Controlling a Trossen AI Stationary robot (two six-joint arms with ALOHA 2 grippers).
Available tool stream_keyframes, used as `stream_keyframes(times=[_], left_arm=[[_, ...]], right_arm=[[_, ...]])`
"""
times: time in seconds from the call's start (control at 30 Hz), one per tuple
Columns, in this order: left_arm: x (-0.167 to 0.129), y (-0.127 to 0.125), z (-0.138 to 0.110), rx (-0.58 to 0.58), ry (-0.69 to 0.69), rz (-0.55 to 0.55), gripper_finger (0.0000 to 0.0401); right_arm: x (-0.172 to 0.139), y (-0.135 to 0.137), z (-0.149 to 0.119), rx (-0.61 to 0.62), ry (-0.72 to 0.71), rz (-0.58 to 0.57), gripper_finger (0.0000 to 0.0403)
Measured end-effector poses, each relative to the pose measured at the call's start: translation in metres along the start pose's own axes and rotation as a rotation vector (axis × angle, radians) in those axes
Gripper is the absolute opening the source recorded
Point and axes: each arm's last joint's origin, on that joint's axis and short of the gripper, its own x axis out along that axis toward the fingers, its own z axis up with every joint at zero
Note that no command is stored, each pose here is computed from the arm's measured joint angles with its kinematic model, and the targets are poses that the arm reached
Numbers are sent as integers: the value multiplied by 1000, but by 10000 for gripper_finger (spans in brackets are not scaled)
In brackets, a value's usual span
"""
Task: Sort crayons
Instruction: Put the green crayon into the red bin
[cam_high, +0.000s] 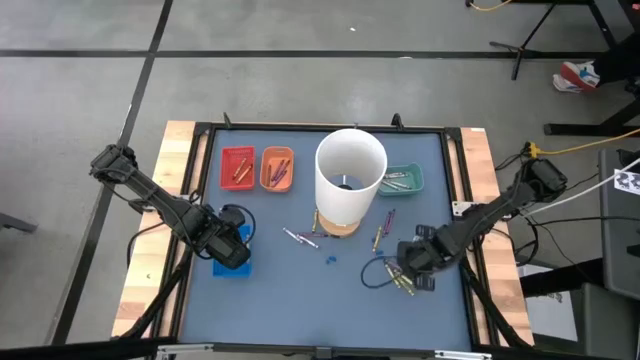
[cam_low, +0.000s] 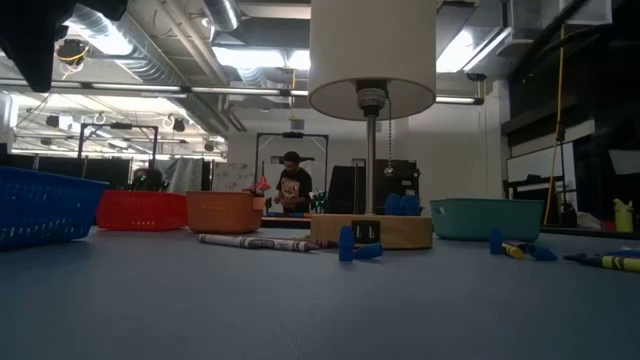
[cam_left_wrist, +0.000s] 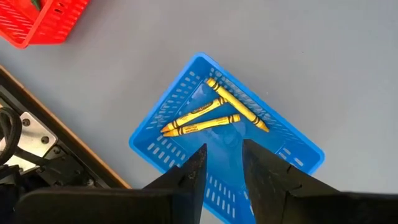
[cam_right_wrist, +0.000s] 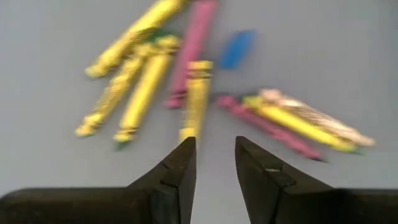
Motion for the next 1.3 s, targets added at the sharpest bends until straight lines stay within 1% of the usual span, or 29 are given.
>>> stream_keyframes(times=[0.03,0.1,0.33,0.73,1.03,1.3], left_arm=[[0,0,0,0,-4,0,86],[0,0,0,0,-18,1,86],[0,-1,2,-3,-46,-4,86],[0,-2,2,-7,-49,-16,86],[0,-2,2,-7,-49,-16,86],[0,-2,2,-7,-49,-16,86]], right_arm=[[3,2,-3,-16,-6,19,111],[6,6,-8,-37,-13,22,111],[8,18,-22,-12,-90,-53,111],[8,32,-36,14,-193,-83,111],[11,33,-37,33,-197,-101,111],[32,28,-39,29,-145,-152,111]])
